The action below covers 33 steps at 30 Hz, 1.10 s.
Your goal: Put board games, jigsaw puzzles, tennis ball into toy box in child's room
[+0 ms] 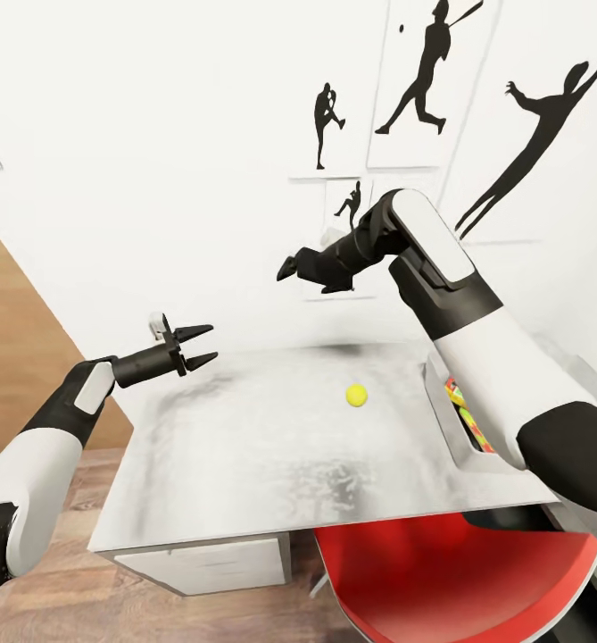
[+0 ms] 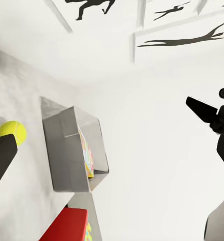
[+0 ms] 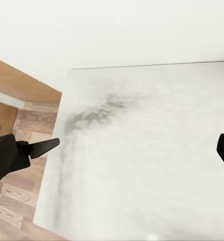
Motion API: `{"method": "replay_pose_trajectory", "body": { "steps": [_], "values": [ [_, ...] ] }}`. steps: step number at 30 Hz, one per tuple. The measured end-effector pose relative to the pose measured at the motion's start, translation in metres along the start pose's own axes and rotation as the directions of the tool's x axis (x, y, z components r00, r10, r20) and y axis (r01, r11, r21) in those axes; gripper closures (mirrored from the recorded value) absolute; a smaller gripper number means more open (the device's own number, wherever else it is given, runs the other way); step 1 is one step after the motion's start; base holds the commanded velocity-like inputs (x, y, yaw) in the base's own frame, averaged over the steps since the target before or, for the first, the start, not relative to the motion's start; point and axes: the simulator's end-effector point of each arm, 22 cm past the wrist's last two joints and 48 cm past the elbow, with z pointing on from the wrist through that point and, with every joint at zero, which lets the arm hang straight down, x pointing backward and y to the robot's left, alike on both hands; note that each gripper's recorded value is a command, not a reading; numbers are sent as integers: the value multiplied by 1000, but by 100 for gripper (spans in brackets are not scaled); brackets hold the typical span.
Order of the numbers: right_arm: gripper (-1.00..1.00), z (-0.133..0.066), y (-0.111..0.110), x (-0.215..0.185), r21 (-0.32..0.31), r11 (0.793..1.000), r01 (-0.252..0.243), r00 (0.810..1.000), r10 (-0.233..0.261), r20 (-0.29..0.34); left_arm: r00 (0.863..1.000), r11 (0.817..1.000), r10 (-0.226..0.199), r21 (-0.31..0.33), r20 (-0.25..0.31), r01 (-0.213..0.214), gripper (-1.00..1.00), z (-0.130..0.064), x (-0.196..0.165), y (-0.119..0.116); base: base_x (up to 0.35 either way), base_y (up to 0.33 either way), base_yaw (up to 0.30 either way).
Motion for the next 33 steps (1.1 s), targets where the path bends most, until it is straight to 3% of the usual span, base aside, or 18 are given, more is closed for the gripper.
{"method": "replay_pose_trajectory", "body": {
  "steps": [22, 33],
  "values": [
    [-100, 5, -6, 6, 5, 1000, -19, 1000, 19, -11, 1000, 1000, -2, -2, 0, 2, -100, -1, 1, 1, 0, 0, 0],
    [-100, -4, -1, 3, 5, 1000, -9, 1000, 9, 3, 1000, 1000, 9, 4, 1, -9, -100, -2, 0, -8, 11, 0, 0]
  ]
}}
